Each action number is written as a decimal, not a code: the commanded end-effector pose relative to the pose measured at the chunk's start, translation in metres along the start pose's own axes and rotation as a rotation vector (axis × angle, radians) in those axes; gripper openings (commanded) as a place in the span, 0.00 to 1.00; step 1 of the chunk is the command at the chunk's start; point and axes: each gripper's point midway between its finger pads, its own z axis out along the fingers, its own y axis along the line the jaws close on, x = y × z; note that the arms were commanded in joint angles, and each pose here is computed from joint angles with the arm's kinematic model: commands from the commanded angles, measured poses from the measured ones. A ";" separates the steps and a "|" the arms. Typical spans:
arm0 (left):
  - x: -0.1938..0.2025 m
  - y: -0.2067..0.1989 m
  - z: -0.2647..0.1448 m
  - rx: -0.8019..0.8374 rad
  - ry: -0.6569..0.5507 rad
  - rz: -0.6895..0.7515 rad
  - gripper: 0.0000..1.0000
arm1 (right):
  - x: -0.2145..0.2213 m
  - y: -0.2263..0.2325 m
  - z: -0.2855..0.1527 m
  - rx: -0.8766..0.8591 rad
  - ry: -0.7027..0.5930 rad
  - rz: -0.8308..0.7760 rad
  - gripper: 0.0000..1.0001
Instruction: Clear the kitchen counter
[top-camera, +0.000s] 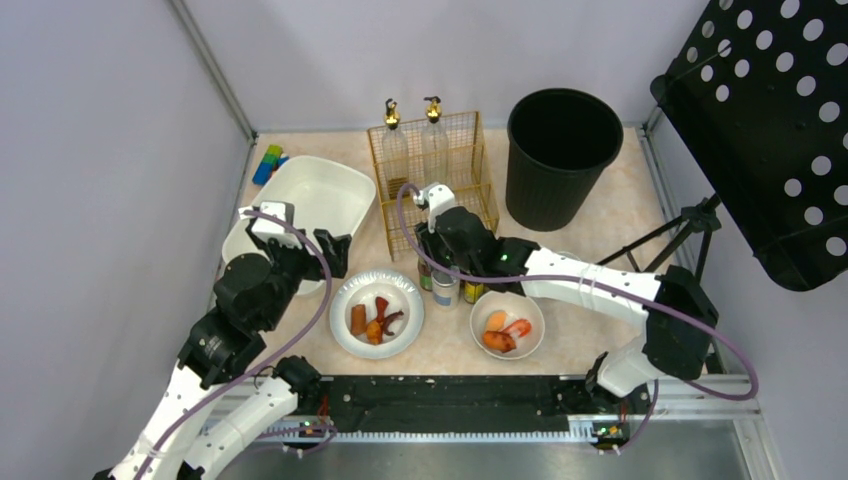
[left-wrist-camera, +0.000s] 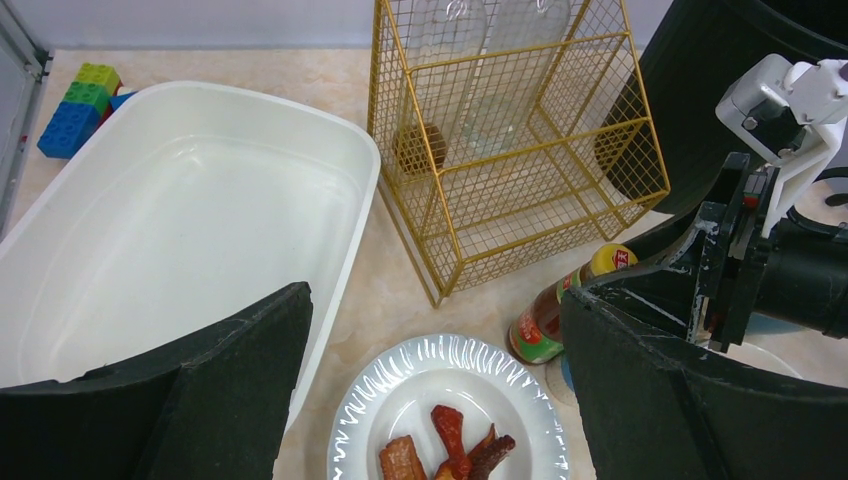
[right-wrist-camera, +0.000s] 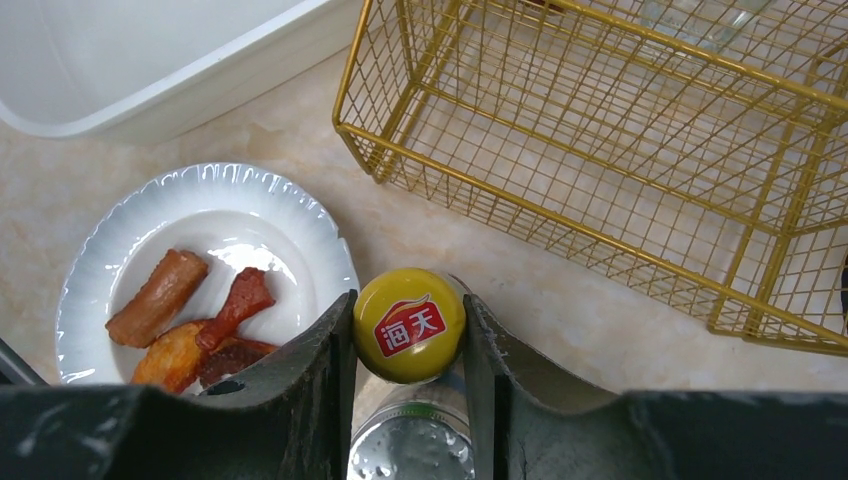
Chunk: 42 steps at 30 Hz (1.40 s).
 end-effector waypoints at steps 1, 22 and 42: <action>-0.005 -0.003 0.003 0.010 -0.018 0.000 0.98 | -0.002 0.003 0.003 0.009 -0.015 -0.014 0.03; -0.004 -0.002 0.003 0.008 -0.014 0.002 0.98 | -0.096 -0.001 -0.053 0.019 -0.251 -0.016 0.00; -0.005 -0.003 0.003 0.011 -0.014 0.001 0.98 | -0.245 -0.013 -0.125 0.119 -0.494 -0.106 0.00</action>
